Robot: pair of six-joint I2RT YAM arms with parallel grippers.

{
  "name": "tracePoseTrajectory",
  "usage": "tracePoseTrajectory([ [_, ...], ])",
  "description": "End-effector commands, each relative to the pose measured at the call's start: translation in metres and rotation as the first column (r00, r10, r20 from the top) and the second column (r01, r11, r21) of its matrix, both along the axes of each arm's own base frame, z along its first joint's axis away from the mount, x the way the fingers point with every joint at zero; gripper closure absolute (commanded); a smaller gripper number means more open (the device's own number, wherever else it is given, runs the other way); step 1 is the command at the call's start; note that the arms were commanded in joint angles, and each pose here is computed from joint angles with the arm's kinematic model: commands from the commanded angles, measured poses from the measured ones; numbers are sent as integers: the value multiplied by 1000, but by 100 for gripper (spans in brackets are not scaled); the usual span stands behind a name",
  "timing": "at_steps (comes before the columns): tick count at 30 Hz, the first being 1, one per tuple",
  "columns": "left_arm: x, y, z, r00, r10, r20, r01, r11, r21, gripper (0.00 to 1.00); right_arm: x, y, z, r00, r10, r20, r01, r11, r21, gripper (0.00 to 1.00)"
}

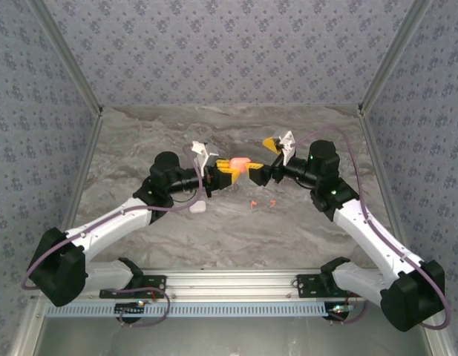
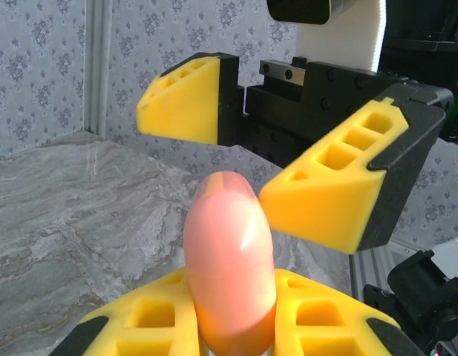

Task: Insert wireless bluetooth earbuds into charging case

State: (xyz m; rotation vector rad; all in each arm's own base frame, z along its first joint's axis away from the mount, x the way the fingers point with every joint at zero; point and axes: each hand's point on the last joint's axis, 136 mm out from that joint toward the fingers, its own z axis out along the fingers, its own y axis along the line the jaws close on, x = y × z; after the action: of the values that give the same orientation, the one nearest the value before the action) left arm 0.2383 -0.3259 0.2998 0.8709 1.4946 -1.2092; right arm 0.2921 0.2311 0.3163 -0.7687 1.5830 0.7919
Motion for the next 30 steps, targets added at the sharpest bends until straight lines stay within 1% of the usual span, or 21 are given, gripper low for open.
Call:
tracePoseTrajectory([
  [1,-14,-7,25,994,-81,77,84,996,-33,100,14,-6,20,999,-42,30,41,999,25,0],
  [10,-12,-6,21,995,-66,72,68,998,-18,100,16,-9,31,999,-40,30,39,999,32,0],
  [12,-10,-5,18,996,-50,72,51,999,-10,100,12,-14,37,998,-51,35,50,998,43,0],
  [15,-5,1,12,997,6,80,-7,1000,9,100,2,-26,42,996,-84,16,84,996,40,0],
  [17,2,8,7,993,74,87,-76,997,20,100,-2,-37,38,991,-130,-34,130,991,12,0],
  [19,6,18,5,985,138,105,-140,990,9,100,-4,-49,24,973,-190,-135,187,982,-33,0],
  [21,5,25,3,978,171,120,-172,985,-2,100,-6,-61,6,938,-247,-242,234,969,-82,0],
  [23,3,30,3,973,190,130,-191,982,-4,100,-9,-68,-14,903,-282,-324,253,959,-128,0],
  [26,0,35,5,970,196,144,-199,980,2,100,-14,-71,-47,854,-305,-422,247,951,-187,1],
  [28,-3,37,6,969,195,152,-198,980,6,100,-16,-68,-70,823,-294,-487,218,954,-207,7],
  [30,-5,39,6,967,199,156,-203,979,7,100,-20,-59,-94,803,-254,-539,153,962,-225,14],
])
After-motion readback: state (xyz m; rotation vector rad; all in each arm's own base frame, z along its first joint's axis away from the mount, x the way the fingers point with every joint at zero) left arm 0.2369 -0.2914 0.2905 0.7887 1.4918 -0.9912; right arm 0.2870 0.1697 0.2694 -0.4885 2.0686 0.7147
